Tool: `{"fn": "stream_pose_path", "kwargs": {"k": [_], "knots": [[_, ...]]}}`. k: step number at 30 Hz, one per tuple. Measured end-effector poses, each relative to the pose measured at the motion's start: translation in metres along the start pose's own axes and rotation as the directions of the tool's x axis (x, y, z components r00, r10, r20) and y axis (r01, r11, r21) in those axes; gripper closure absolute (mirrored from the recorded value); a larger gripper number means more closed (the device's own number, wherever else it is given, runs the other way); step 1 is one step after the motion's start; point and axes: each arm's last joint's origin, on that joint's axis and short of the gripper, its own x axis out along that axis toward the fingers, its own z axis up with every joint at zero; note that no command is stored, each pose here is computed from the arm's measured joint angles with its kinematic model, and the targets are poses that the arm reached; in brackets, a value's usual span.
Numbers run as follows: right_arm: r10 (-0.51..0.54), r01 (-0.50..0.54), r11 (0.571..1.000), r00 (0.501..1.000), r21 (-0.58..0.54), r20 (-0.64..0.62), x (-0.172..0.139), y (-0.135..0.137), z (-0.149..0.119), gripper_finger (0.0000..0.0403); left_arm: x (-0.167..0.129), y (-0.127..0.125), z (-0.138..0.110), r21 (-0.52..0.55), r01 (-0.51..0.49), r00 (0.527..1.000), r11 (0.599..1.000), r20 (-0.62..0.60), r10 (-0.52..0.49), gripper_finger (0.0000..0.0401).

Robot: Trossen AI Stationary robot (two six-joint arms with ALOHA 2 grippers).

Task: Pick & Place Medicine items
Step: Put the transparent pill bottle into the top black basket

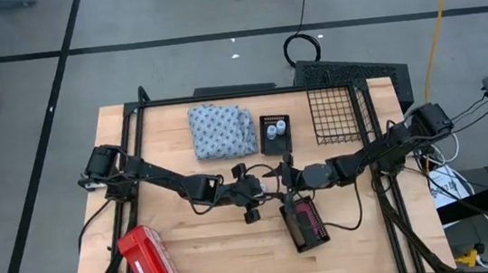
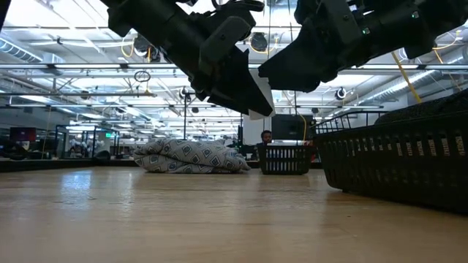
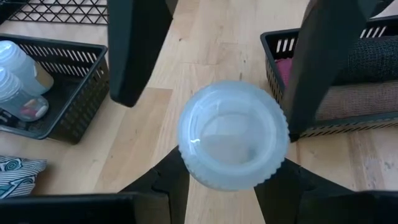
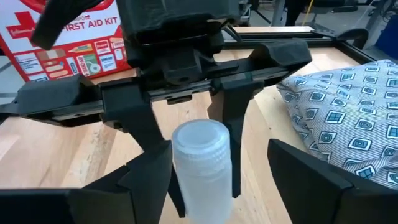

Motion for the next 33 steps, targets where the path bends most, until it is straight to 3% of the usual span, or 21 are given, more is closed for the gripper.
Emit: {"fn": "stream_pose_path", "kwargs": {"k": [25, 33], "knots": [[-0.02, 0.02, 0.999, 1.0, -0.025, -0.017, 0.016, -0.002, -0.003, 0.016, 0.0, 0.001, -0.001, -0.009, -0.005, 1.0, 1.0, -0.011, 0.005, 0.0251], [-0.02, 0.019, 0.999, 0.999, -0.03, -0.042, 0.015, -0.003, -0.004, 0.0216, 0.0, 0.002, -0.002, -0.007, -0.009, 1.0, 1.0, -0.017, 0.009, 0.0251]]}}
